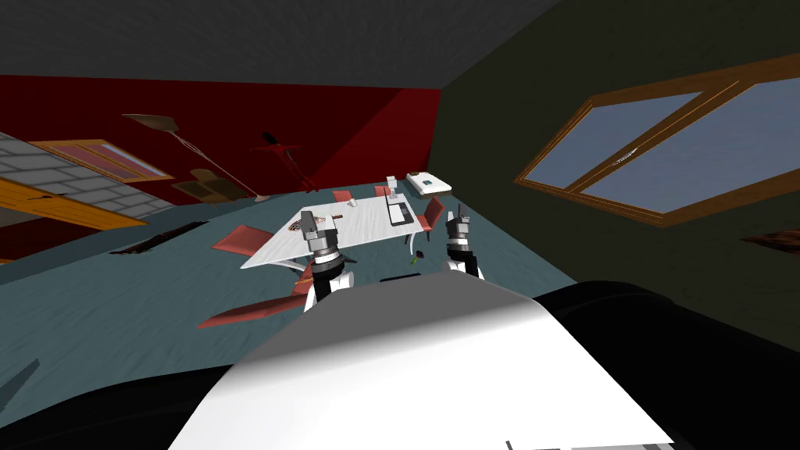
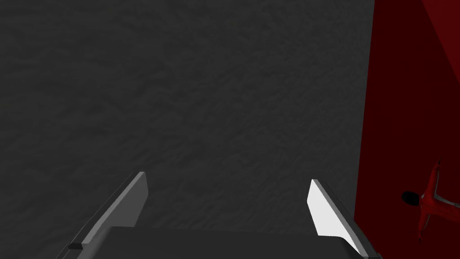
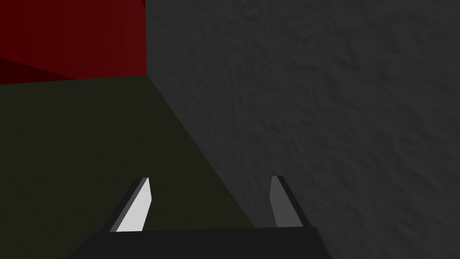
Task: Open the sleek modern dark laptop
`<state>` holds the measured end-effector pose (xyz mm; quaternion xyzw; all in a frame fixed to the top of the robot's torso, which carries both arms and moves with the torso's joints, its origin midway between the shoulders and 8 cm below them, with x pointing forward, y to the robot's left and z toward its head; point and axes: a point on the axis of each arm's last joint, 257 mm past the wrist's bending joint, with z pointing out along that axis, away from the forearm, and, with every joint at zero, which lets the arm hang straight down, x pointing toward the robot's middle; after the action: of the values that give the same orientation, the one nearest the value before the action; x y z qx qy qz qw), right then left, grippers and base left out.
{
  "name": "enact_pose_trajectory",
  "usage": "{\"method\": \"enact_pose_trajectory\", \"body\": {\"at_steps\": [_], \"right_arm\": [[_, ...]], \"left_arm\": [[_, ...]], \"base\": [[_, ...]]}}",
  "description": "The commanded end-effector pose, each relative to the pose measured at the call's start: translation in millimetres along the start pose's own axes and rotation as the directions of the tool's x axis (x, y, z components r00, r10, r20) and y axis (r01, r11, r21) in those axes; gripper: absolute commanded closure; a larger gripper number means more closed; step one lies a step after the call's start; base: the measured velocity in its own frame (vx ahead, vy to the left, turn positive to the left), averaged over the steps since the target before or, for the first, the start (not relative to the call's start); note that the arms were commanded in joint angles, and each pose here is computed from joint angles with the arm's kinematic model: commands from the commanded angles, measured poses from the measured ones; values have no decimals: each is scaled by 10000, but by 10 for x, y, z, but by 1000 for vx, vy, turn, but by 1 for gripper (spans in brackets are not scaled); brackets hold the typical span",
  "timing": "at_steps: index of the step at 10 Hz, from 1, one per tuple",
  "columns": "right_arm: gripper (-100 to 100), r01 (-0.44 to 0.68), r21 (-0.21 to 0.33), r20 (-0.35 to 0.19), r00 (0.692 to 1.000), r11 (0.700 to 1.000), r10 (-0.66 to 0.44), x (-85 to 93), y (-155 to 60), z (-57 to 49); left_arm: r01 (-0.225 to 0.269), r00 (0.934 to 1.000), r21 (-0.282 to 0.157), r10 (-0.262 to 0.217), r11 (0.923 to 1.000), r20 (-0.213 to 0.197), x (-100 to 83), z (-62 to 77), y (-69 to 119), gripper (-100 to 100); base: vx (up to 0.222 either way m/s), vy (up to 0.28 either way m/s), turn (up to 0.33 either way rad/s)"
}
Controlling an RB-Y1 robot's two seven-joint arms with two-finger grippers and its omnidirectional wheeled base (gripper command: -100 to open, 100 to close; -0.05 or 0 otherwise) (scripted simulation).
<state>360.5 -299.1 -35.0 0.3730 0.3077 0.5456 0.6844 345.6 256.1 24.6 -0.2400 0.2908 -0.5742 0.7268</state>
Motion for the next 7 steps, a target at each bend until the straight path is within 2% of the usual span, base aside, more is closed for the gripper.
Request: {"method": "enact_pose_trajectory", "body": {"at_steps": [1, 7], "right_arm": [[0, 0, 0, 0, 10000, 10000, 0, 0, 0, 0], [0, 0, -4, 0, 10000, 10000, 0, 0, 2, 0]], "left_arm": [[0, 10000, 0, 0, 10000, 0, 0, 0, 0, 0], [0, 10000, 4, 0, 10000, 0, 0, 1, -1, 0]], "base": [[0, 0, 0], [0, 0, 0]]}}
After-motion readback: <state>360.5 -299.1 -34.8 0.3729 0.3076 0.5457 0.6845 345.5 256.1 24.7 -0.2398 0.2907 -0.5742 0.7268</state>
